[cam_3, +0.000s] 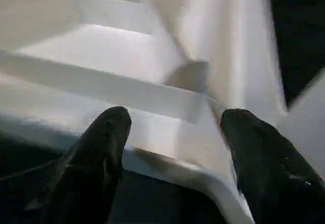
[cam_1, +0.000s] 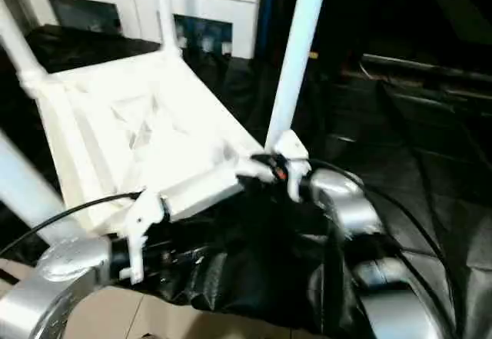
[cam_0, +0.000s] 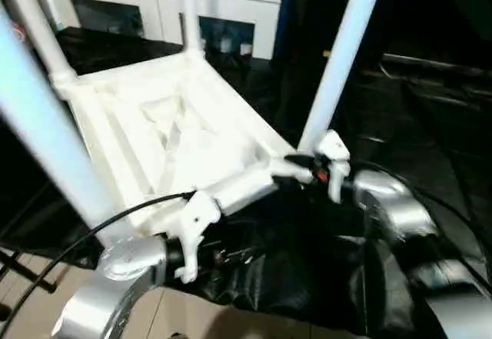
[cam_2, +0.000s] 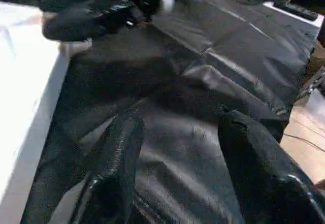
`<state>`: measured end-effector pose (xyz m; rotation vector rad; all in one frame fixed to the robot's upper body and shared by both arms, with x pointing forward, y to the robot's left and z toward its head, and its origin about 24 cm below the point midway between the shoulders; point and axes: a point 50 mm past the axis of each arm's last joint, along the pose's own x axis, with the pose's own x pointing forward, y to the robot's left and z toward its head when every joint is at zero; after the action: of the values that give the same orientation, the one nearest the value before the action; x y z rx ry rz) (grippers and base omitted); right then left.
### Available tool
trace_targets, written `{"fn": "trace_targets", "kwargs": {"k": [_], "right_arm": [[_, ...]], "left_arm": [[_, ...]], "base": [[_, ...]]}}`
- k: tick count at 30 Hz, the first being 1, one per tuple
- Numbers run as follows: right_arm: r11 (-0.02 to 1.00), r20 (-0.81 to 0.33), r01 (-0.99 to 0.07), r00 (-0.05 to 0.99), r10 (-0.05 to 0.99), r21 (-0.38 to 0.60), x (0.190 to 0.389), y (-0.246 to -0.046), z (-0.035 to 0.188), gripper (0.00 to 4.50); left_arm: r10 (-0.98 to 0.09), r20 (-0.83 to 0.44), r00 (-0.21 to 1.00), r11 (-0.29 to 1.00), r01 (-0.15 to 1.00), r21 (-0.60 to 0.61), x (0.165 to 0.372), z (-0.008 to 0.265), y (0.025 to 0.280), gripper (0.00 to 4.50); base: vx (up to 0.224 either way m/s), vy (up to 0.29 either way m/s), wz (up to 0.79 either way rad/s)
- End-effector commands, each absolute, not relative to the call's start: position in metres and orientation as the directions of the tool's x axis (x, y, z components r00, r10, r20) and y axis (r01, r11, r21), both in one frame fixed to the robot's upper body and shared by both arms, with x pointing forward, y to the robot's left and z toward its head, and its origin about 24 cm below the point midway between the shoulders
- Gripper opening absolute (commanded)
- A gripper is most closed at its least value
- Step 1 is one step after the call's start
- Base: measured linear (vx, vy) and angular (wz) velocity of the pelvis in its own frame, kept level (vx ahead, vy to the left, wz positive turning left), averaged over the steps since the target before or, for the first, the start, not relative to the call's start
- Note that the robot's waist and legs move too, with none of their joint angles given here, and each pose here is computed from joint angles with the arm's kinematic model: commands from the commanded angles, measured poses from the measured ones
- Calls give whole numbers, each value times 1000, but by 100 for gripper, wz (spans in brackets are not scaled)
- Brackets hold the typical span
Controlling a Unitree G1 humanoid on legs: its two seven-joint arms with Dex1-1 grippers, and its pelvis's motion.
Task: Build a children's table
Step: Rotate table base
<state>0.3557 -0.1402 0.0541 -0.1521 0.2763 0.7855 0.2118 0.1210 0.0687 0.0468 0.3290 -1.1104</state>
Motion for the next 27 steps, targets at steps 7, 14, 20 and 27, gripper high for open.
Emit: {"fn": "trace_targets", "kwargs": {"k": [7, 14, 20, 27], "right_arm": [[894, -316, -439, 863, 394, -84, 374, -158, 52, 323], [927, -299, -366, 896, 328, -80, 381, -159, 57, 323], [942, -291, -326, 911, 291, -80, 384, -164, 59, 323], [946, -294, -313, 915, 275, -86, 383, -171, 58, 323]], "left_arm": [[-842, -372, 392, 461, 880, -117, 230, 41, 138, 354], [-868, -363, 339, 418, 893, -165, 230, 29, 144, 411], [-857, -360, 369, 441, 886, -141, 236, 24, 162, 444], [-864, -336, 375, 435, 892, -123, 237, 19, 177, 444]], "base": [[0, 0, 0], [0, 0, 0], [0, 0, 0], [0, 0, 0]]}}
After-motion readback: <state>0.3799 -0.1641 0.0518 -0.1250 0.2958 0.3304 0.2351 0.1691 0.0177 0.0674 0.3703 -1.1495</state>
